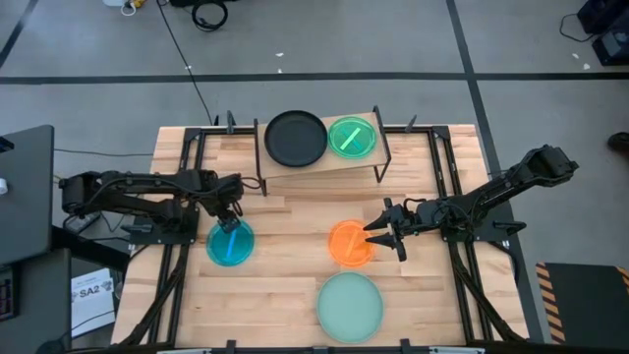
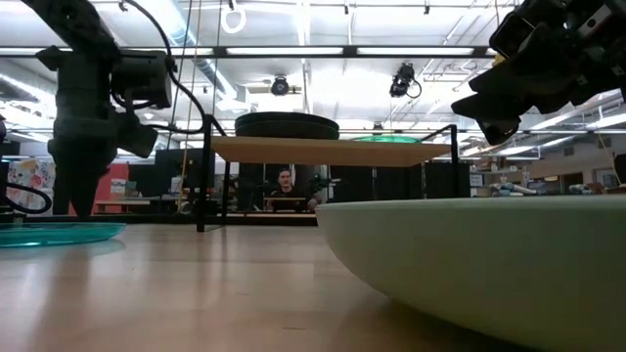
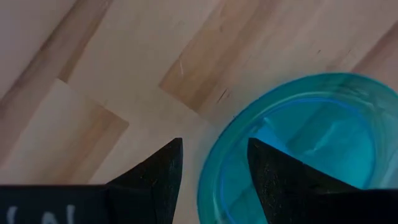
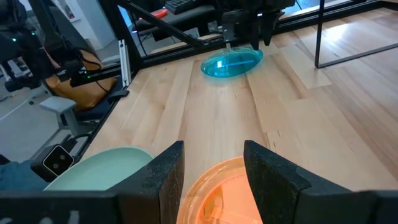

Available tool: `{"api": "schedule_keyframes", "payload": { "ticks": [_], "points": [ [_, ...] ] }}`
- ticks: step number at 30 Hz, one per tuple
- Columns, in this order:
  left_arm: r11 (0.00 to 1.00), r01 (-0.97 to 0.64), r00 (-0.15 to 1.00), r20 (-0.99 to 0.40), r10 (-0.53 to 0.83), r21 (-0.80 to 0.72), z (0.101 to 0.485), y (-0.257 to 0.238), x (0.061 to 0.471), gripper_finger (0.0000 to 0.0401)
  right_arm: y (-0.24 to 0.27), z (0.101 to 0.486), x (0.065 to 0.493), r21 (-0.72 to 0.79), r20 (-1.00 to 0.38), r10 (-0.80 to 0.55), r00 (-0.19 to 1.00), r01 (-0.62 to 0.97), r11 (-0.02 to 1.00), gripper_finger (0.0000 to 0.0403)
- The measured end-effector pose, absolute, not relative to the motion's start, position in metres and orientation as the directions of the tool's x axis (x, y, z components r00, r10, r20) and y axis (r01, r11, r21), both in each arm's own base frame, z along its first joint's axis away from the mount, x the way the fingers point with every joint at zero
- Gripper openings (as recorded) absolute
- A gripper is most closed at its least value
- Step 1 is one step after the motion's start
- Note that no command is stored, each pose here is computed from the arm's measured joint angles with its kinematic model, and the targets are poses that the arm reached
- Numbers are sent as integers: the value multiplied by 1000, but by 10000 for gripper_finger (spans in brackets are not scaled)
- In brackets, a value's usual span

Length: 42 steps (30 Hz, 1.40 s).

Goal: Place and stack plates onto a shelf
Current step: Stack the light blue plate on top of the green plate on the shelf

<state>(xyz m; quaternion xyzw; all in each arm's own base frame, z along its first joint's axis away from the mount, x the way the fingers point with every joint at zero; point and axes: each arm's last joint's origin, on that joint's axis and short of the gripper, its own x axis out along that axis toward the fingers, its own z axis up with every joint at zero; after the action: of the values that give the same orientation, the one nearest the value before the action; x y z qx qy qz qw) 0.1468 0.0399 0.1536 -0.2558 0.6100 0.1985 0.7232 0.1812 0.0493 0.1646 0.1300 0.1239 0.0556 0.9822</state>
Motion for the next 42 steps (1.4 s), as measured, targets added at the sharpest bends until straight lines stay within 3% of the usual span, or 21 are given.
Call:
{"api": "schedule_keyframes", "payload": {
  "ticks": [19,35,42],
  "points": [
    [703,-686,183,-980,-82,-187,129,35,135,181,49,165,181,269,-229,141,963,-77,960,172],
    [701,-691,176,-981,-76,-178,128,35,134,44,49,165,181,271,-229,141,963,-76,960,172],
    [662,-711,204,-970,-131,-239,128,33,136,7,49,165,181,271,-229,141,963,-76,959,172]
  ]
}}
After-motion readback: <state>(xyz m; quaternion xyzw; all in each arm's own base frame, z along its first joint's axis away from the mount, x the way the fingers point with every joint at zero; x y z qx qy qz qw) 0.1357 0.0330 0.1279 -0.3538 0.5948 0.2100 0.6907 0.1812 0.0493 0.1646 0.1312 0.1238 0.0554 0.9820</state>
